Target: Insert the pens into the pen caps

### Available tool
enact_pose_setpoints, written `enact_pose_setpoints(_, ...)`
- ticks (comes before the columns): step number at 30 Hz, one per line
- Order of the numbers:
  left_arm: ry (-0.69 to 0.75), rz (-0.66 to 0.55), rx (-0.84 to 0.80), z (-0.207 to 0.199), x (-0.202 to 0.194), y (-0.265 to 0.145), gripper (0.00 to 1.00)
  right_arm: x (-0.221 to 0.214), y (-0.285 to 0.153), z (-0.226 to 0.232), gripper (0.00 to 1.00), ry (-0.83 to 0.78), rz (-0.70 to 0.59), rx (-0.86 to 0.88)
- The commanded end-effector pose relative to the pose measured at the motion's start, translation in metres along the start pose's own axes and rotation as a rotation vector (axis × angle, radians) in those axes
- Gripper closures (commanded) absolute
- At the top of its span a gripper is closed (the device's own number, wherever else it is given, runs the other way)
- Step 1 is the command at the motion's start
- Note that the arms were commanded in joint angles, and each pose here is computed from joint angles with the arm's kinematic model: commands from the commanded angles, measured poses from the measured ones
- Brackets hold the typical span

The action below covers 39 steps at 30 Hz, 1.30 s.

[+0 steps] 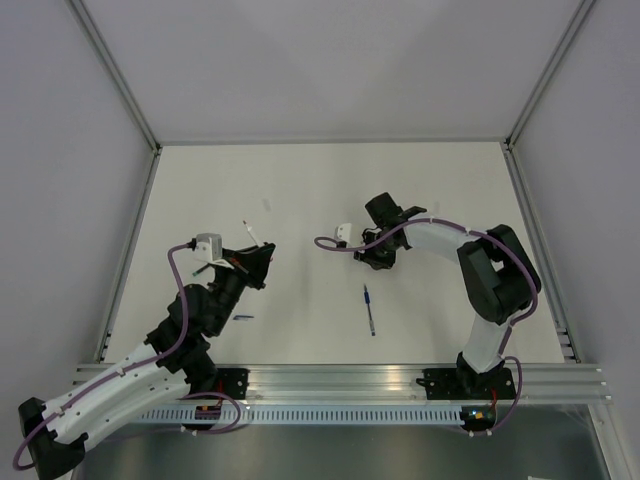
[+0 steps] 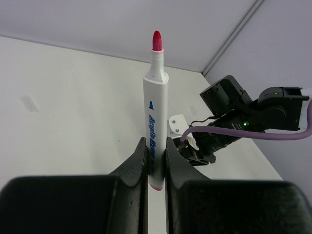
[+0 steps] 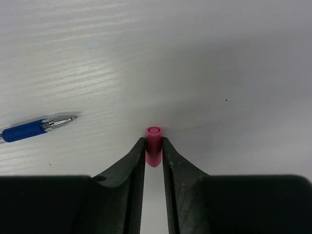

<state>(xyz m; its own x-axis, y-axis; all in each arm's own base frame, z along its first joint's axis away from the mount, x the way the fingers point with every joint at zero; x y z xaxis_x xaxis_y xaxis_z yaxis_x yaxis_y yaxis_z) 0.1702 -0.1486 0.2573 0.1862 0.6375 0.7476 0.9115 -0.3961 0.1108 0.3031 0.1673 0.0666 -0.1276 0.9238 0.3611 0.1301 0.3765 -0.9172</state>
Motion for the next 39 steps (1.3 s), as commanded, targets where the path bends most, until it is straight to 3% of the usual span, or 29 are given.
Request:
enact_pose_setpoints(1, -0.034, -0.027, -0.003, -0.002, 0.005, -0.001, 0.98, -0.009, 0.014, 0.009, 0.75, 0.029, 0.032, 0.073)
enact_pose_setpoints(7, -0.032, -0.016, -0.008, -0.003, 0.002, 0.001, 0.98, -0.003, 0.007, 0.005, 0.99, 0.021, 0.006, 0.049)
enact_pose_setpoints(11, 0.013, 0.081, -0.117, -0.020, -0.010, 0.008, 0.98, 0.008, -0.011, -0.003, 1.00, 0.022, -0.045, -0.018)
enact_pose_setpoints(15, 0.062, 0.207, -0.195, -0.034, -0.027, 0.019, 0.98, 0.044, -0.068, -0.036, 1.00, 0.049, -0.170, -0.211)
enact_pose_setpoints(19, 0.074, 0.283, -0.362, -0.054, -0.036, 0.017, 0.98, 0.079, -0.129, -0.070, 1.00, 0.236, -0.296, -0.436)
enact_pose_setpoints(21, 0.066, 0.321, -0.490, -0.068, -0.039, 0.010, 0.98, 0.095, -0.169, -0.085, 1.00, 0.419, -0.382, -0.587)
enact_pose_setpoints(23, 0.044, 0.380, -0.610, -0.081, -0.043, 0.001, 0.98, 0.107, -0.193, -0.085, 1.00, 0.502, -0.487, -0.642)
enact_pose_setpoints(26, 0.013, 0.425, -0.735, -0.096, -0.043, -0.008, 0.98, 0.117, -0.229, -0.069, 1.00, 0.563, -0.631, -0.698)
enact_pose_setpoints(30, 0.004, 0.462, -0.747, -0.099, -0.047, -0.006, 0.98, 0.129, -0.279, -0.038, 1.00, 0.738, -0.864, -0.722)
enact_pose_setpoints(34, 0.016, 0.492, -0.662, -0.093, -0.054, 0.006, 0.98, 0.144, -0.299, -0.005, 1.00, 0.810, -1.043, -0.669)
enact_pose_setpoints(39, 0.005, 0.501, -0.569, -0.087, -0.061, 0.018, 0.98, 0.157, -0.305, 0.027, 1.00, 0.862, -1.158, -0.600)
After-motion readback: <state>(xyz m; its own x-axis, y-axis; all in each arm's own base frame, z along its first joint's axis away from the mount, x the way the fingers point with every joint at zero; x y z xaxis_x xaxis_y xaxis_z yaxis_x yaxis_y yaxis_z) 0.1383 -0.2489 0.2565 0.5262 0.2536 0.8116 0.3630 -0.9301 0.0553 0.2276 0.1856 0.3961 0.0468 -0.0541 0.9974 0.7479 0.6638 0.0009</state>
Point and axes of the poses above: each gripper's point midway between its finger pads, its own y axis out along the fingers, its own z axis along the line the jaws close on, x = y × z, the point moved 6 cm from there along -y, back along the fingers, and after that the axes turned 14 degrees about -y, right-handed, at the moved point
